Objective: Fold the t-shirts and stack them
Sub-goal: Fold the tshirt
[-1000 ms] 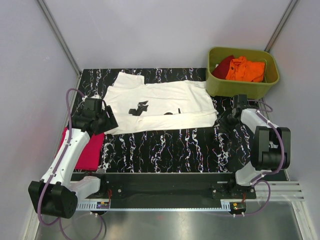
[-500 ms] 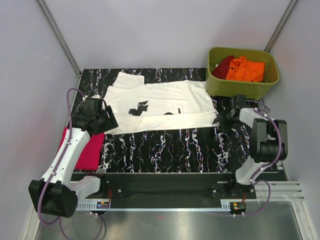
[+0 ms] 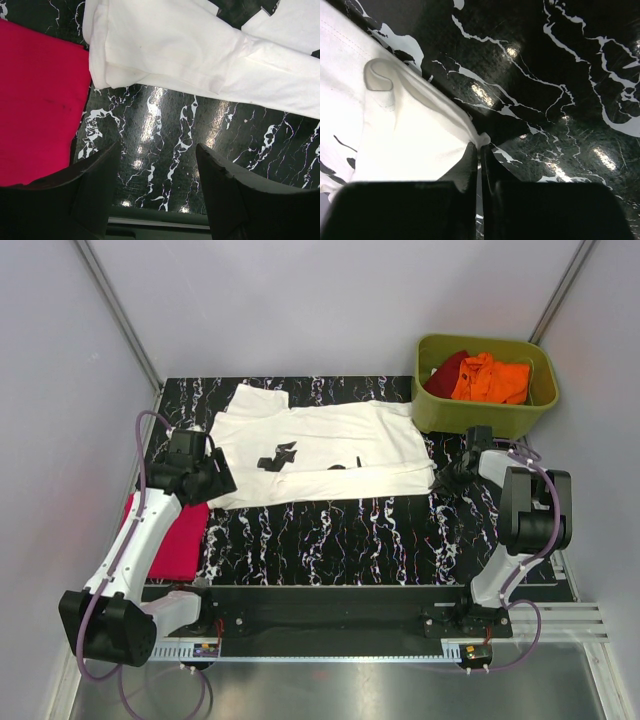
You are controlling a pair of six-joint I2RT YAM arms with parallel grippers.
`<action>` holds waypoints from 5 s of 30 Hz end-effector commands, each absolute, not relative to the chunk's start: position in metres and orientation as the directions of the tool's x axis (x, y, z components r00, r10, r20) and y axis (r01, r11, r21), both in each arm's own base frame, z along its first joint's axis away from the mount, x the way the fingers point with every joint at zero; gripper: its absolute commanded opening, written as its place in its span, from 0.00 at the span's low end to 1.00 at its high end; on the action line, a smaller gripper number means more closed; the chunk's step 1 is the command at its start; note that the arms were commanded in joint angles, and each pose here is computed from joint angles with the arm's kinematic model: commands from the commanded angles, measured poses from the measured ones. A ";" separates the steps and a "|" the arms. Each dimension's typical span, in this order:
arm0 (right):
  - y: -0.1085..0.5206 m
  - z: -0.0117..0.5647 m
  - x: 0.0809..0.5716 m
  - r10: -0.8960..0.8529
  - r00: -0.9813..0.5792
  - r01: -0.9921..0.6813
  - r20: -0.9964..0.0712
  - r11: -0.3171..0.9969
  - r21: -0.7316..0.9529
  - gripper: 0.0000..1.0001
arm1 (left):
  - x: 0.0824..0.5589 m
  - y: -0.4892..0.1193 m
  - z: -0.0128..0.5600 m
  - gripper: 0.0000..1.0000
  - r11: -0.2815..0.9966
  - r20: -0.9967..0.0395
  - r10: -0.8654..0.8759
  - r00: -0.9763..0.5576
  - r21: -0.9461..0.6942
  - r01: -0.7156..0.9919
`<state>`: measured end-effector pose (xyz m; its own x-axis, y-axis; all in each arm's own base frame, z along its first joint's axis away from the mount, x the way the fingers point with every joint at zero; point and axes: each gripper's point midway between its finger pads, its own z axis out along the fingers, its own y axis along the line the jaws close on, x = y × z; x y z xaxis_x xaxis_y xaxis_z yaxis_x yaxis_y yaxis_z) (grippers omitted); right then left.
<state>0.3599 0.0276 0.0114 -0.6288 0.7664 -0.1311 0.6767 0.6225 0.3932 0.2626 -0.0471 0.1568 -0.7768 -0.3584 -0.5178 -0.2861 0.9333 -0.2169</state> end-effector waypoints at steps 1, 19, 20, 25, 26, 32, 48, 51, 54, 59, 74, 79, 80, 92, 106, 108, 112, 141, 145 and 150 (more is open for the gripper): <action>0.008 -0.011 0.329 0.771 -0.624 0.739 -0.127 0.635 0.226 0.00 | 0.274 -0.044 0.175 0.66 0.939 -0.577 -0.343 -0.741 -0.212 -0.270; -0.019 0.008 0.202 0.807 -0.586 0.807 -0.073 0.574 -0.135 0.00 | 0.253 -0.032 0.163 0.65 0.927 -0.571 -0.374 -0.731 -0.194 -0.322; -0.019 0.011 0.202 0.811 -0.581 0.812 -0.073 0.570 -0.128 0.00 | 0.251 -0.030 0.163 0.65 0.926 -0.572 -0.374 -0.730 -0.191 -0.326; -0.031 0.024 0.203 0.821 -0.563 0.824 -0.098 0.548 -0.142 0.00 | 0.257 -0.022 0.156 0.57 0.928 -0.560 -0.372 -0.741 -0.195 -0.318; -0.034 0.026 0.205 0.822 -0.560 0.827 -0.108 0.544 -0.142 0.00 | 0.259 -0.020 0.151 0.53 0.933 -0.555 -0.359 -0.750 -0.186 -0.309; -0.049 0.032 0.205 0.828 -0.548 0.835 -0.118 0.535 -0.128 0.00 | 0.272 -0.029 0.108 0.37 0.945 -0.423 -0.317 -0.849 -0.215 -0.246; -0.049 0.022 0.210 0.829 -0.552 0.833 -0.090 0.544 -0.100 0.00 | 0.300 -0.063 0.054 0.41 0.917 -0.328 -0.291 -0.899 -0.364 -0.164; -0.051 0.023 0.211 0.826 -0.556 0.830 -0.093 0.547 -0.110 0.00 | 0.302 -0.055 0.050 0.13 0.933 -0.309 -0.276 -0.910 -0.312 -0.177; -0.056 0.025 0.211 0.816 -0.567 0.822 -0.109 0.554 -0.130 0.00 | 0.301 -0.025 0.061 0.00 0.960 -0.326 -0.273 -0.905 -0.151 -0.235; -0.063 0.027 0.210 0.806 -0.578 0.814 -0.129 0.558 -0.161 0.00 | 0.304 -0.001 0.087 0.00 0.972 -0.410 -0.203 -0.889 0.025 -0.233; -0.073 0.022 0.212 0.796 -0.586 0.807 -0.151 0.555 -0.204 0.00 | 0.290 0.001 0.030 0.21 0.945 -0.192 -0.303 -0.934 0.067 -0.320; -0.077 0.023 0.213 0.787 -0.596 0.798 -0.160 0.559 -0.223 0.00 | 0.304 0.005 0.068 0.36 0.938 -0.316 -0.312 -0.896 0.046 -0.343; -0.077 0.023 0.213 0.787 -0.596 0.798 -0.160 0.559 -0.223 0.00 | 0.306 0.004 0.078 0.39 0.940 -0.345 -0.312 -0.885 0.025 -0.341; -0.075 0.015 0.213 0.789 -0.600 0.793 -0.131 0.565 -0.230 0.01 | 0.302 -0.022 0.049 0.45 0.945 -0.252 -0.326 -0.911 -0.088 -0.314; -0.073 0.013 0.217 0.782 -0.611 0.786 -0.121 0.581 -0.212 0.06 | 0.299 -0.049 0.080 0.61 0.925 -0.339 -0.359 -0.869 -0.254 -0.283; -0.072 0.012 0.217 0.780 -0.614 0.783 -0.120 0.584 -0.213 0.06 | 0.298 -0.050 0.066 0.59 0.926 -0.300 -0.354 -0.886 -0.247 -0.286; -0.072 0.009 0.217 0.782 -0.613 0.784 -0.112 0.584 -0.211 0.06 | 0.298 -0.047 0.047 0.51 0.937 -0.255 -0.328 -0.910 -0.209 -0.279; -0.080 0.060 0.232 0.760 -0.619 0.785 -0.196 0.598 -0.162 0.58 | 0.315 -0.035 0.142 0.62 0.974 -0.499 -0.212 -0.840 -0.037 -0.224; -0.062 0.097 0.264 0.720 -0.642 0.752 -0.263 0.659 -0.033 0.61 | 0.324 -0.090 0.164 0.54 0.961 -0.531 -0.190 -0.826 -0.273 -0.045; 0.024 0.130 0.307 0.578 -0.737 0.568 -0.349 0.811 0.144 0.46 | 0.318 -0.170 0.156 0.34 0.843 -0.484 -0.097 -0.870 -0.504 0.186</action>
<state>0.2870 -0.0273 0.1059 -0.6993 0.6415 -0.3152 0.6729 0.7397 0.0125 0.3232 -0.1165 0.1592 -0.8378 -0.1622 -0.5213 0.0266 0.9416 -0.3357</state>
